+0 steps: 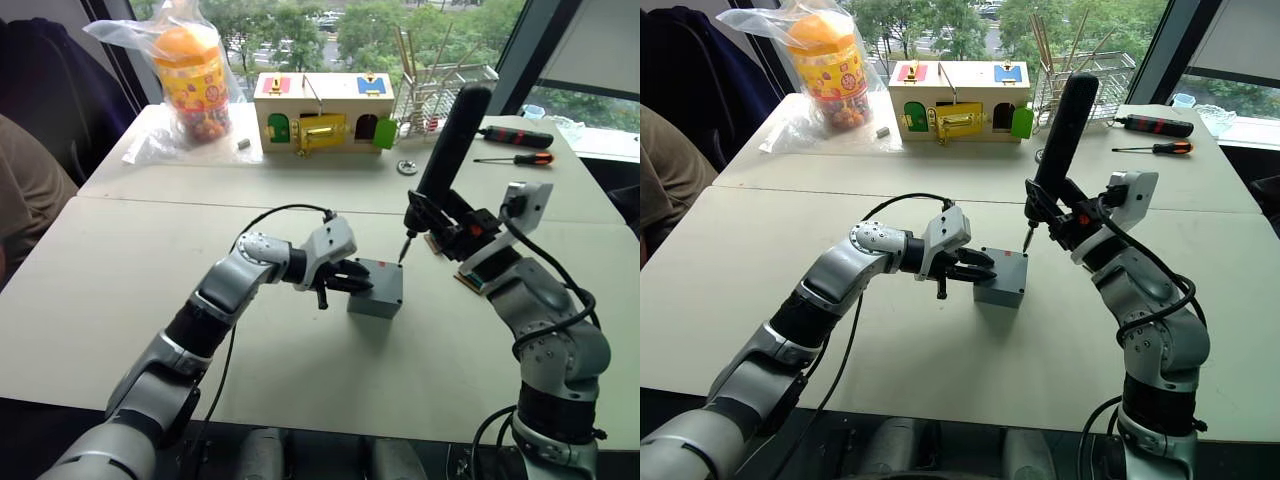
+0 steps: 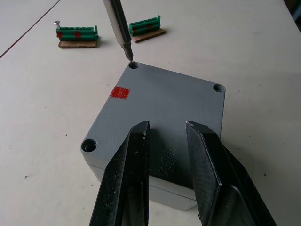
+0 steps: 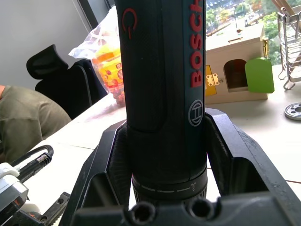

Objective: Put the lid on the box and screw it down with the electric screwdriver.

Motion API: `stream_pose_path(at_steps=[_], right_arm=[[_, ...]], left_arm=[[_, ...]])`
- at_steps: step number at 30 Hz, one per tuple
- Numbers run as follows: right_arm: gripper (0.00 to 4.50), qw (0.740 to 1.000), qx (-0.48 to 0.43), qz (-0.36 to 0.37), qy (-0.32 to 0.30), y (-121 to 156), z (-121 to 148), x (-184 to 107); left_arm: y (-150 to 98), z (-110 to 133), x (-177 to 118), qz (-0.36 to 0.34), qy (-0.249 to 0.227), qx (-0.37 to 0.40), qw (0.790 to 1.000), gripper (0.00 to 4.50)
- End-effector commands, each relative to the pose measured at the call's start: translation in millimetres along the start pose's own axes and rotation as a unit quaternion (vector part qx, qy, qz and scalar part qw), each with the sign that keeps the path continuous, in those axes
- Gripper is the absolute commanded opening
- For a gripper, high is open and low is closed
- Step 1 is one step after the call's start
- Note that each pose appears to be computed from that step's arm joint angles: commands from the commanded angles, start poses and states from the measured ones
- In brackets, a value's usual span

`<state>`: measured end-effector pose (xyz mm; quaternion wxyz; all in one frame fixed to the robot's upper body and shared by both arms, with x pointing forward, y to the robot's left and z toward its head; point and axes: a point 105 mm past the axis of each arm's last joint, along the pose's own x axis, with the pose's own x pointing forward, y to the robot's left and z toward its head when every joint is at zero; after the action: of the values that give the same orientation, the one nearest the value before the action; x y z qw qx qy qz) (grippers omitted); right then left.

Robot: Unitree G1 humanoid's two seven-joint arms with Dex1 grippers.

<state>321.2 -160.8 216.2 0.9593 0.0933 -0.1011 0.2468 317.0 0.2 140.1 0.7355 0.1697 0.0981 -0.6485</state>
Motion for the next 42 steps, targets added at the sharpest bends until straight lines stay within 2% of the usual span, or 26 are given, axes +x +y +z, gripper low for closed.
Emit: stream_pose_path(at_steps=[1,13,20,29,42], right_arm=[[1.82,0.999,-0.023,0.014,-0.028,5.7,13.5,-0.1],[1.82,0.999,-0.040,0.017,0.005,5.6,-7.0,-5.5],[1.82,0.999,-0.033,0.020,0.031,11.5,-34.1,-12.5],[1.82,0.998,-0.018,-0.006,0.059,7.8,-62.8,-23.5],[1.82,0.997,-0.025,-0.002,0.075,13.6,-80.5,-24.9]], left_arm=[[-3.9,3.8,-1.2,-0.004,-0.007,0.004,1.000,1.20],[-3.9,2.2,-1.5,-0.003,-0.001,0.004,1.000,1.20],[-2.1,-11.3,4.5,0.000,0.022,0.009,1.000,1.20],[-2.5,-16.8,7.8,-0.003,0.026,0.006,1.000,1.20],[-3.0,-18.4,7.9,-0.004,0.027,0.002,1.000,1.20]])
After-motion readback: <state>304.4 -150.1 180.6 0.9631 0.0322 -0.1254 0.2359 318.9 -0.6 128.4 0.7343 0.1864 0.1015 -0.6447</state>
